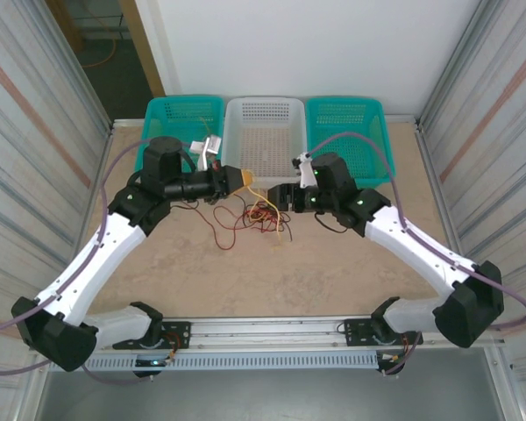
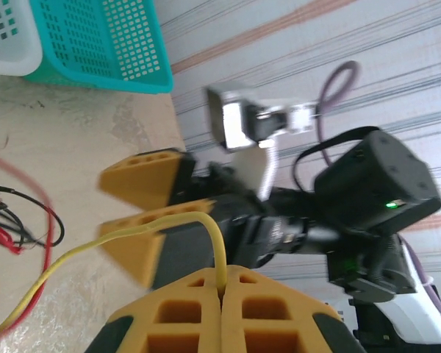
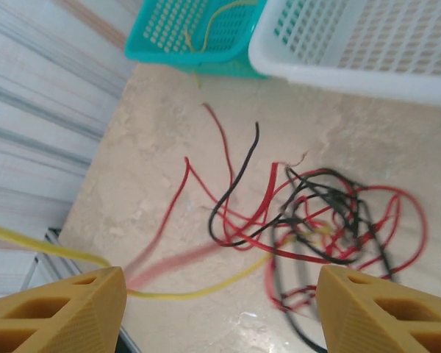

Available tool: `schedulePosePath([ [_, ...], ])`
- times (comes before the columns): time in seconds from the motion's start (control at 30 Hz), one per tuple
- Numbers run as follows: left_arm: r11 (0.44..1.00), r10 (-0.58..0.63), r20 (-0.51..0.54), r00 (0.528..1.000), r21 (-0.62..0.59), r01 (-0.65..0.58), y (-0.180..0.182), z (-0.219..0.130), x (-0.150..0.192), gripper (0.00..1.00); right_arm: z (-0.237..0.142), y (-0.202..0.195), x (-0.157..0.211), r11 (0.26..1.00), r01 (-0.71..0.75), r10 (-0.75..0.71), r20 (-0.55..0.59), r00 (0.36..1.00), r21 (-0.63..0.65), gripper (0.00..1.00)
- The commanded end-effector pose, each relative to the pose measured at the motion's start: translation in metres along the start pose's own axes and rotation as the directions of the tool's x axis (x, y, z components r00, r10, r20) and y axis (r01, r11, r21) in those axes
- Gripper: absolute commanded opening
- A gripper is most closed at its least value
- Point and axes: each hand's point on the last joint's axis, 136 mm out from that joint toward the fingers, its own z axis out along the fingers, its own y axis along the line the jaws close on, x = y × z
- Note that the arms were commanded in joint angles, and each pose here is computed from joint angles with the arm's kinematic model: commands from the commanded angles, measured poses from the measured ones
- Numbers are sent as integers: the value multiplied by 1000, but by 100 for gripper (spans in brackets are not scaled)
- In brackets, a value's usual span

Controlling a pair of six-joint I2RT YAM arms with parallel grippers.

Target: Untangle the cables

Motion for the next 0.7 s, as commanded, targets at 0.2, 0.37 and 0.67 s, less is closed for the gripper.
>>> schedulePosePath([
  [0.2,984,126,21,992,124,-127,-52,-3,-13,0,51,-30,46,995,-82,88,-109,990,62,66],
  [0.37,975,198,36,980,99,-200,-69,-17,-18,0,69,-74,74,971,-138,171,-170,970,194,59],
  [0.67,964,221,134,966,119,-238,-95,-59,-40,0,86,-122,106,929,-232,299,-216,929,289,39],
])
